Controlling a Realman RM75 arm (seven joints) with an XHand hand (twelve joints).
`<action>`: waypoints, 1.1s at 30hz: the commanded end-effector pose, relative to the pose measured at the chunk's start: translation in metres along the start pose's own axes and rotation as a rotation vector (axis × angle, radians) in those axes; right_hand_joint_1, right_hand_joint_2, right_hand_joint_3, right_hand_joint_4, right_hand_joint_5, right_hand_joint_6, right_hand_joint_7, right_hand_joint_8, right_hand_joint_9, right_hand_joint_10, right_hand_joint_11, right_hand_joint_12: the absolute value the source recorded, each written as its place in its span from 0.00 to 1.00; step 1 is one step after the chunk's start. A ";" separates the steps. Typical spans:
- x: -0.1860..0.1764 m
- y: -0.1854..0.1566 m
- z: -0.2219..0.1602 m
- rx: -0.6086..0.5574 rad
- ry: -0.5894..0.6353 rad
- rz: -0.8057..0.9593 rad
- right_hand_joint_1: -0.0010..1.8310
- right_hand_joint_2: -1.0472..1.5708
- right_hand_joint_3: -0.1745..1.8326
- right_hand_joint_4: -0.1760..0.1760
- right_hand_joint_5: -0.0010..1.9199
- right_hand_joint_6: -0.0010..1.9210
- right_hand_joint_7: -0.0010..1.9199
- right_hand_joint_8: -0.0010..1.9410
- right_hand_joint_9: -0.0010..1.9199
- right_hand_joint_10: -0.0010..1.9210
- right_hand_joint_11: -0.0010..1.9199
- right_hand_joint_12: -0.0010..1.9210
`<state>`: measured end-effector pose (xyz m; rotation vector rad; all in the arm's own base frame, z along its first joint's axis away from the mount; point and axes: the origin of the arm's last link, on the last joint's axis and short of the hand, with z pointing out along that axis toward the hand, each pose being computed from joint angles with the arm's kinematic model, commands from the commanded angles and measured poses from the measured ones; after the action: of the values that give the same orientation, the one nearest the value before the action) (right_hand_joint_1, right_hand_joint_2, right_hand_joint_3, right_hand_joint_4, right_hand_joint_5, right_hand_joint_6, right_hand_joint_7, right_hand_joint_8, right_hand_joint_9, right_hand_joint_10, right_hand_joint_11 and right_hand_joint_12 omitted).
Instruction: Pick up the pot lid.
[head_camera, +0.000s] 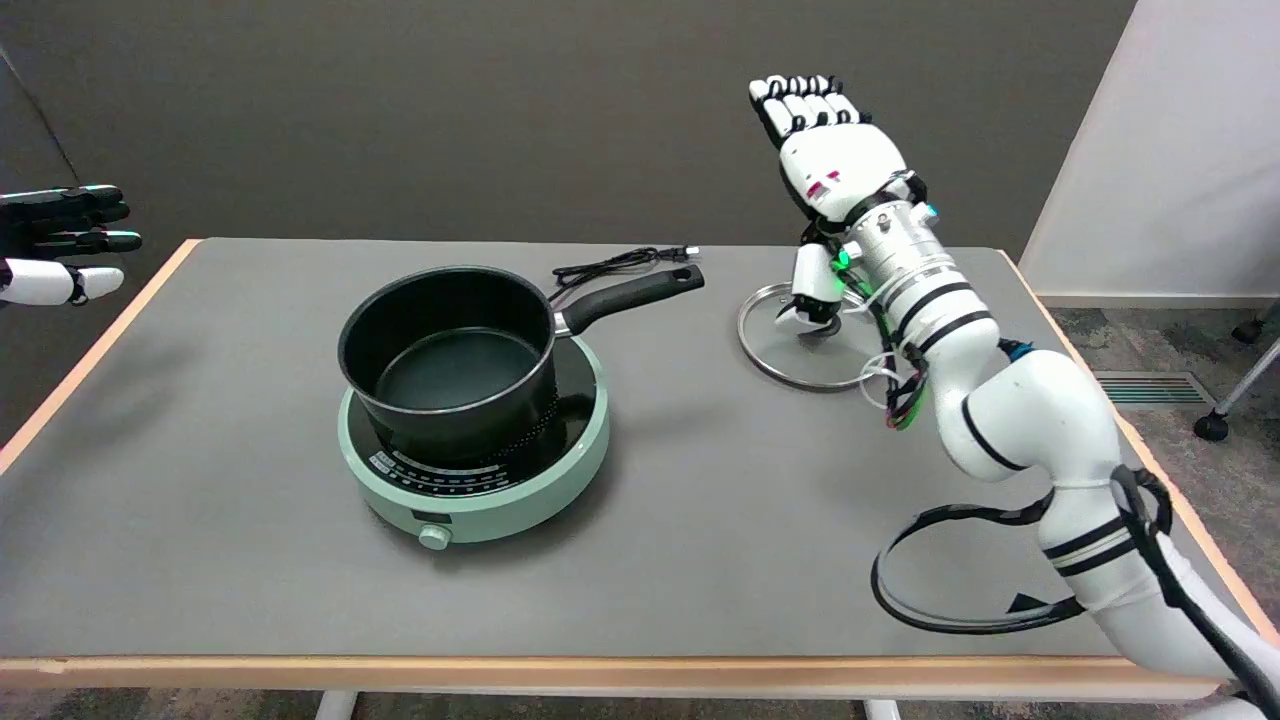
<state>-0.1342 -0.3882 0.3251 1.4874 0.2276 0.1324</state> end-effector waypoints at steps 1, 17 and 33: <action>0.002 0.051 0.005 0.013 0.061 0.043 0.68 0.04 0.78 0.36 0.01 0.01 0.01 0.01 0.01 0.01 0.01 0.01; -0.008 0.088 0.000 0.083 0.118 0.074 0.67 0.05 0.82 0.48 0.01 0.01 0.01 0.01 0.01 0.01 0.01 0.01; -0.015 0.142 -0.014 0.071 0.219 0.224 0.67 0.03 0.93 0.68 0.00 0.00 0.00 0.00 0.00 0.00 0.00 0.00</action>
<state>-0.1374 -0.3840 0.4165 1.5646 0.2731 0.2719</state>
